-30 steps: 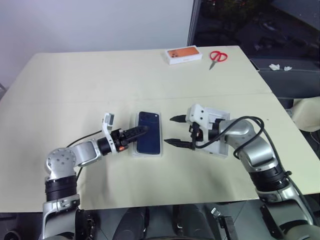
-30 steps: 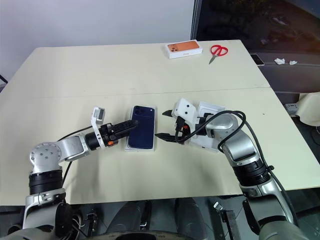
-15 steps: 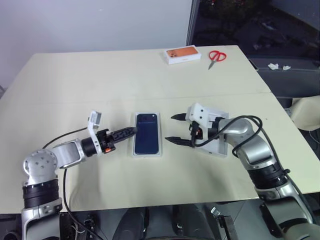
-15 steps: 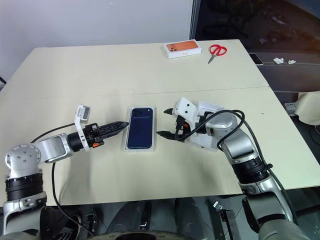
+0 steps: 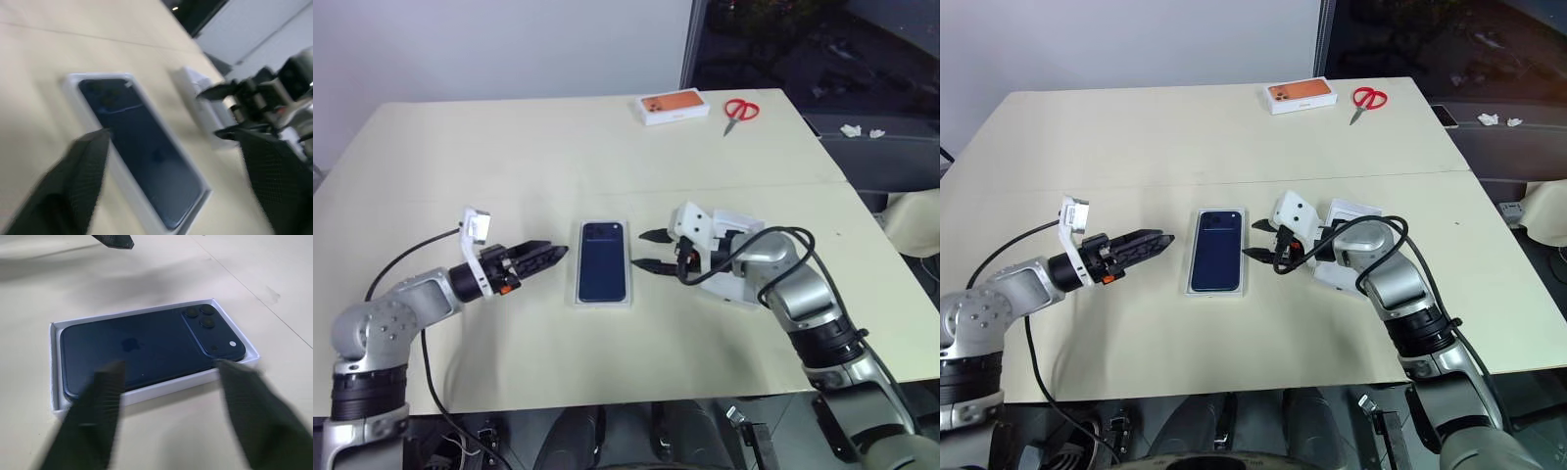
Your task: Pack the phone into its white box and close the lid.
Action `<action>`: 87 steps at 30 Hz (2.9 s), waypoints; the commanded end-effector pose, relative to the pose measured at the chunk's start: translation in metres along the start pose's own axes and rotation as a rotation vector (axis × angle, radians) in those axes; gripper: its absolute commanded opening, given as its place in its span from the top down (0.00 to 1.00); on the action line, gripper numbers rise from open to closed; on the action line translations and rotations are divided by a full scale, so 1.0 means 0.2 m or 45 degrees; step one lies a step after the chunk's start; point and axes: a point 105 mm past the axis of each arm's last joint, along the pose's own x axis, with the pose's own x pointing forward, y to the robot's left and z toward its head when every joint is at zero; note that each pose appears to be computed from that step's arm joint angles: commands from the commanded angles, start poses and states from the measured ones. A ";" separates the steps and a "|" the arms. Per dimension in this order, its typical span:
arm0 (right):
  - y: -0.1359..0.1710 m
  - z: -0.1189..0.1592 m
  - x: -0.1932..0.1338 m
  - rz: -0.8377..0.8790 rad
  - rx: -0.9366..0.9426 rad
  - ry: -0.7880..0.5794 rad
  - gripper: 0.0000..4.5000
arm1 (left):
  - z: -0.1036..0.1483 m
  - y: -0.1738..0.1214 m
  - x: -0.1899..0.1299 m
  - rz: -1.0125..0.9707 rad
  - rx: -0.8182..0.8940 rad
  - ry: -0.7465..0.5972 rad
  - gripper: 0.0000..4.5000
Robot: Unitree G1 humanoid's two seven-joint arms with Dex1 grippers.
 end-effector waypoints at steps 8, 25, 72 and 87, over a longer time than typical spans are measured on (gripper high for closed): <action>-0.03 -0.06 0.09 -0.086 -0.145 0.089 1.00 | -0.11 0.11 0.09 0.098 0.061 0.086 0.99; 0.02 -0.16 0.20 -0.119 -0.243 0.166 1.00 | -0.23 0.19 0.22 0.188 0.137 0.296 0.99; 0.11 -0.29 -0.22 -0.078 -0.160 0.359 1.00 | -0.45 -0.11 0.42 -0.099 0.149 0.428 0.99; 0.09 -0.31 -0.26 -0.103 -0.182 0.391 1.00 | -0.45 -0.09 0.43 -0.080 0.148 0.410 0.99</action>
